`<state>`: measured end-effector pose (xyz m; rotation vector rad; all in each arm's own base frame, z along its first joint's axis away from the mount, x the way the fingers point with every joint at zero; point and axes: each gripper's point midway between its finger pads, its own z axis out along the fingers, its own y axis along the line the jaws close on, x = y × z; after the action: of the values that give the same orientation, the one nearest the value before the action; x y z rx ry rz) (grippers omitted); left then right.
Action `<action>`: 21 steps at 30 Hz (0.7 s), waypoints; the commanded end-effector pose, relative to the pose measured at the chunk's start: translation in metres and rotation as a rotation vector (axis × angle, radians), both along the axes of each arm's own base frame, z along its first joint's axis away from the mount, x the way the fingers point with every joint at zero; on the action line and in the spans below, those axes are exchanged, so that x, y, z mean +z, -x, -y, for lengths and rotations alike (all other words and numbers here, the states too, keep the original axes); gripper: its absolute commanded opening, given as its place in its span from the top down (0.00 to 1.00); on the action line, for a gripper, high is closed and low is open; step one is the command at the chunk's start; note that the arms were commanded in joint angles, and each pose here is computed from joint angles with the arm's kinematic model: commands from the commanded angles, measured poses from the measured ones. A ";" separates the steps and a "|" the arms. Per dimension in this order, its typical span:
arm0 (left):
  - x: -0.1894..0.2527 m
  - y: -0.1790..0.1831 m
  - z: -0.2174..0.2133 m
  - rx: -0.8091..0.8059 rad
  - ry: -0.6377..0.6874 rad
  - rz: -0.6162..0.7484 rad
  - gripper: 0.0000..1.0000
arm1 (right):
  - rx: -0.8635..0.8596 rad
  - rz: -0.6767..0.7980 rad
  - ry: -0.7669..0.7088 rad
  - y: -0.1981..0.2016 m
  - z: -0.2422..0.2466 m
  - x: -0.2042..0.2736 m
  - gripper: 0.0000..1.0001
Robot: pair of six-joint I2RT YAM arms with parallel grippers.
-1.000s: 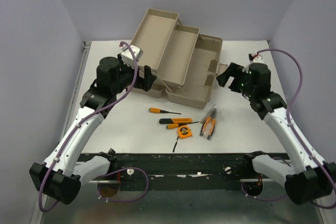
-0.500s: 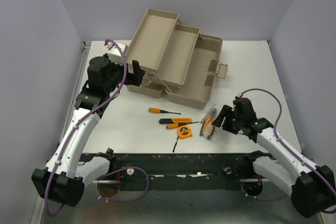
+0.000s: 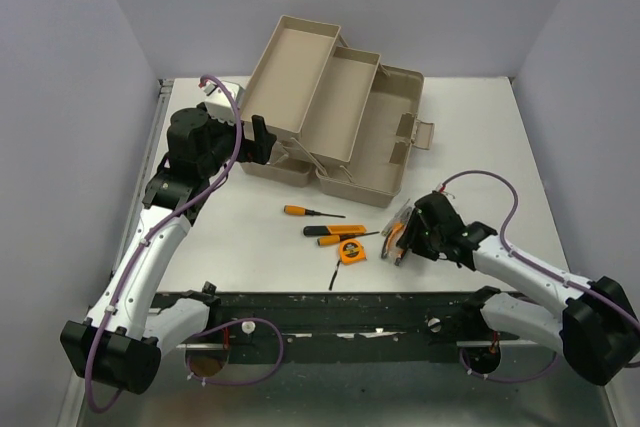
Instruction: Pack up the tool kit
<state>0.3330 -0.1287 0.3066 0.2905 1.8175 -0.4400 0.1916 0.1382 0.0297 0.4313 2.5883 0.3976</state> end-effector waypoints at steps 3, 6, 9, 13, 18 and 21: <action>0.000 -0.004 -0.002 0.021 0.009 0.006 0.01 | -0.102 0.006 0.092 -0.004 0.018 -0.015 0.48; 0.001 -0.004 -0.003 0.026 0.009 0.008 0.01 | -0.093 -0.008 0.085 -0.004 0.015 -0.021 0.50; 0.001 -0.003 -0.003 0.030 0.006 0.009 0.01 | -0.072 -0.011 0.052 -0.005 0.006 -0.025 0.54; 0.002 -0.004 -0.005 0.036 0.003 0.012 0.01 | -0.075 -0.033 0.040 -0.002 0.003 -0.032 0.72; 0.003 -0.004 -0.006 0.043 0.001 0.016 0.01 | -0.094 -0.048 0.079 0.005 0.013 -0.030 0.87; 0.003 -0.003 -0.006 0.041 0.002 0.017 0.01 | -0.106 -0.019 0.073 0.005 0.016 -0.020 1.00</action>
<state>0.3348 -0.1260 0.3058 0.2768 1.8205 -0.4239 0.2071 0.1422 0.0183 0.5242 2.5353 0.3701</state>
